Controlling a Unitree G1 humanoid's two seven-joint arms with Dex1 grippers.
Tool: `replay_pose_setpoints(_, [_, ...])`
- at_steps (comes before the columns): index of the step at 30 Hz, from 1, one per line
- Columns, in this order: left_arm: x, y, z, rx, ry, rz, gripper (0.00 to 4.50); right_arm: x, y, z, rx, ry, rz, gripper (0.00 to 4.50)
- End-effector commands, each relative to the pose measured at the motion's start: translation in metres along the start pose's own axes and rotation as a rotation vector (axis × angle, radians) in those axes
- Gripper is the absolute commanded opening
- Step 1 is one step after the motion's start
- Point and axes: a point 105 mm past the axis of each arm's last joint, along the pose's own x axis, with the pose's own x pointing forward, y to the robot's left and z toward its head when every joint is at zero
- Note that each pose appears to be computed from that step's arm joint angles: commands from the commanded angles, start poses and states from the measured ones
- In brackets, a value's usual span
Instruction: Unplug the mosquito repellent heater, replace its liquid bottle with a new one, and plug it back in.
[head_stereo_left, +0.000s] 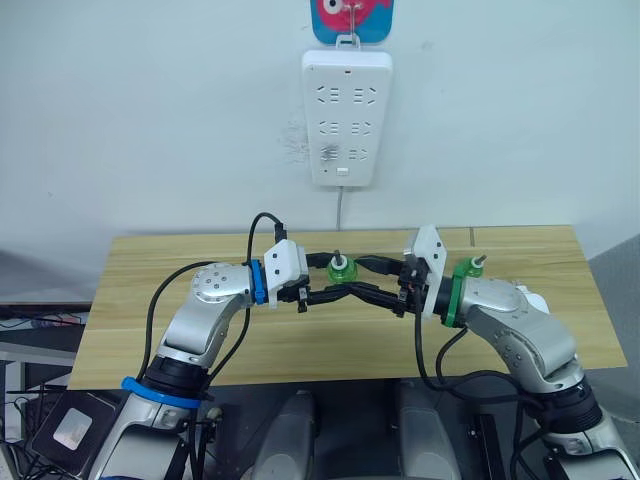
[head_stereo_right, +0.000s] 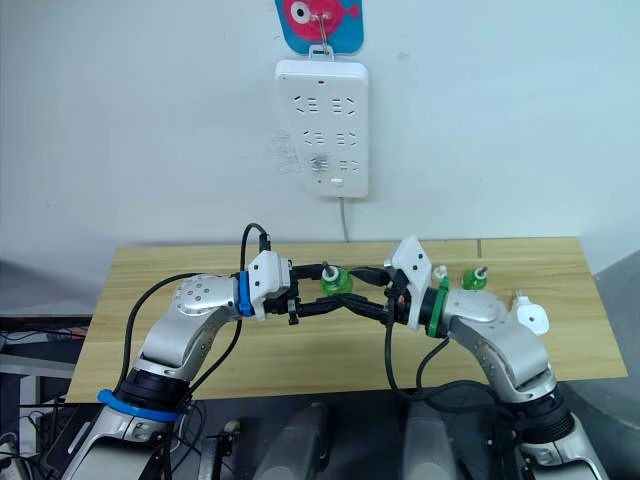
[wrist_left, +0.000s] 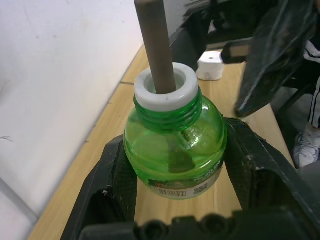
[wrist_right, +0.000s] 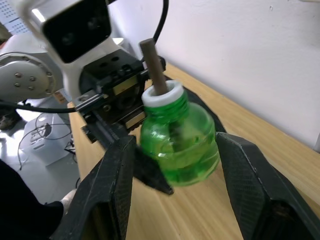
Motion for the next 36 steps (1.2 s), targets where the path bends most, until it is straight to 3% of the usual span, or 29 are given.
replay_pose_setpoints(1, [0.004, -0.007, 0.010, 0.031, -0.033, -0.042, 2.25, 0.006, 0.006, 0.011, -0.028, -0.046, 0.022, 2.61])
replay_pose_setpoints(9, [0.006, -0.008, 0.011, 0.024, -0.036, -0.047, 2.25, 0.011, 0.008, 0.016, -0.083, -0.067, 0.032, 2.61])
replay_pose_setpoints(15, [0.008, -0.008, 0.011, 0.022, -0.040, -0.045, 2.25, 0.010, 0.014, 0.010, -0.175, -0.041, 0.069, 0.86])
replay_pose_setpoints(20, [0.008, -0.005, 0.011, 0.007, -0.045, -0.017, 2.25, 0.010, 0.009, 0.012, -0.187, -0.062, 0.037, 0.85])
replay_pose_setpoints(22, [0.008, -0.001, 0.015, -0.006, -0.066, 0.012, 2.97, 0.006, -0.001, 0.015, -0.146, -0.086, -0.029, 0.85])
replay_pose_setpoints(27, [0.009, 0.004, 0.038, 0.013, -0.171, 0.102, 4.49, -0.020, -0.041, 0.028, 0.183, -0.219, -0.294, 0.85])
replay_pose_setpoints(31, [0.013, 0.011, 0.056, 0.047, -0.257, 0.217, 4.50, -0.036, -0.052, 0.036, 0.524, -0.364, -0.383, 0.85])
replay_pose_setpoints(36, [0.028, 0.004, 0.062, 0.013, -0.332, 0.300, 4.50, -0.038, -0.045, 0.060, 0.832, -0.554, -0.305, 0.85])
